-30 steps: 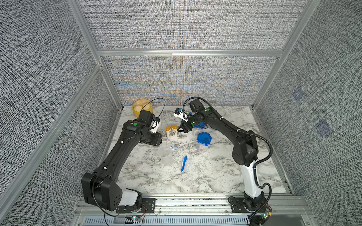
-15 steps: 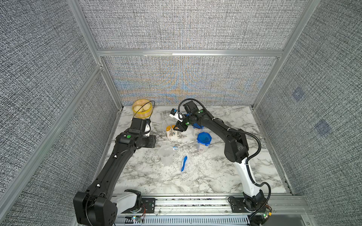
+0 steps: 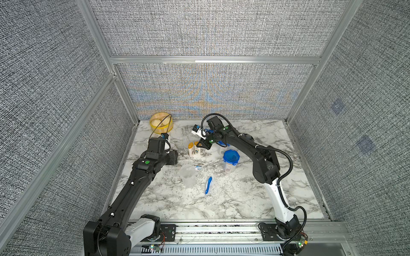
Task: Pack away toiletry kits
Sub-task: Pick up the toiletry item from the center of the board, then place the toiletry item into the container.
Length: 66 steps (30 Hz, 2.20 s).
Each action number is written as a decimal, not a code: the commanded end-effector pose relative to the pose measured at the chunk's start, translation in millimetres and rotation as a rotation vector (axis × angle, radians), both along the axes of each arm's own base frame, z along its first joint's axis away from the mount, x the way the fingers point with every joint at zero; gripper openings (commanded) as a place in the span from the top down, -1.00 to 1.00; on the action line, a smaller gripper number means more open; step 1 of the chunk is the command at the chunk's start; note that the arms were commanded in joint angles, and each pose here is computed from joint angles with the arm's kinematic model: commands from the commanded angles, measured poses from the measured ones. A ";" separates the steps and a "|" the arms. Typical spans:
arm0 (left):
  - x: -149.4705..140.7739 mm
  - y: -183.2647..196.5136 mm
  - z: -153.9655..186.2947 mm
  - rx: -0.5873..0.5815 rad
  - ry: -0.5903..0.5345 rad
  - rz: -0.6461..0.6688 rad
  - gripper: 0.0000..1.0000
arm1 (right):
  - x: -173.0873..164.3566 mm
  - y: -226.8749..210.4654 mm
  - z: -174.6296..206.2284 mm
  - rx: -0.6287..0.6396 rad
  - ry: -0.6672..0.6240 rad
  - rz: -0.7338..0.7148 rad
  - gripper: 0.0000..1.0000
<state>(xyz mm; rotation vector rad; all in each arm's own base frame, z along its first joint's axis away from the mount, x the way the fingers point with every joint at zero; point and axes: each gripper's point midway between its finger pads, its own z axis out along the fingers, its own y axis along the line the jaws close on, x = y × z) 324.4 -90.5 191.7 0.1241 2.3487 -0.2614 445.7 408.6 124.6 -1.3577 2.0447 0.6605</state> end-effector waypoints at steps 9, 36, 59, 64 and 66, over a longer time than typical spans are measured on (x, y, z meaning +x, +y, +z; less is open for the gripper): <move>36.2 -28.1 14.4 -0.024 -0.213 -0.163 -0.30 | -36.6 -31.7 93.4 0.074 -0.092 -0.005 0.69; 79.3 -84.8 -42.6 -0.028 -0.146 -0.515 -0.28 | -189.7 3.8 160.4 0.266 0.007 0.310 0.69; 94.9 -87.9 -59.0 -0.019 -0.105 -0.517 -0.19 | -177.9 49.7 46.2 0.040 -0.014 0.297 0.59; 96.9 -88.2 -59.5 -0.018 -0.103 -0.517 -0.14 | -179.7 49.8 34.9 0.017 -0.010 0.306 0.42; 97.8 -89.0 -60.2 -0.022 -0.100 -0.516 -0.11 | -181.4 49.3 33.0 0.013 -0.009 0.310 0.33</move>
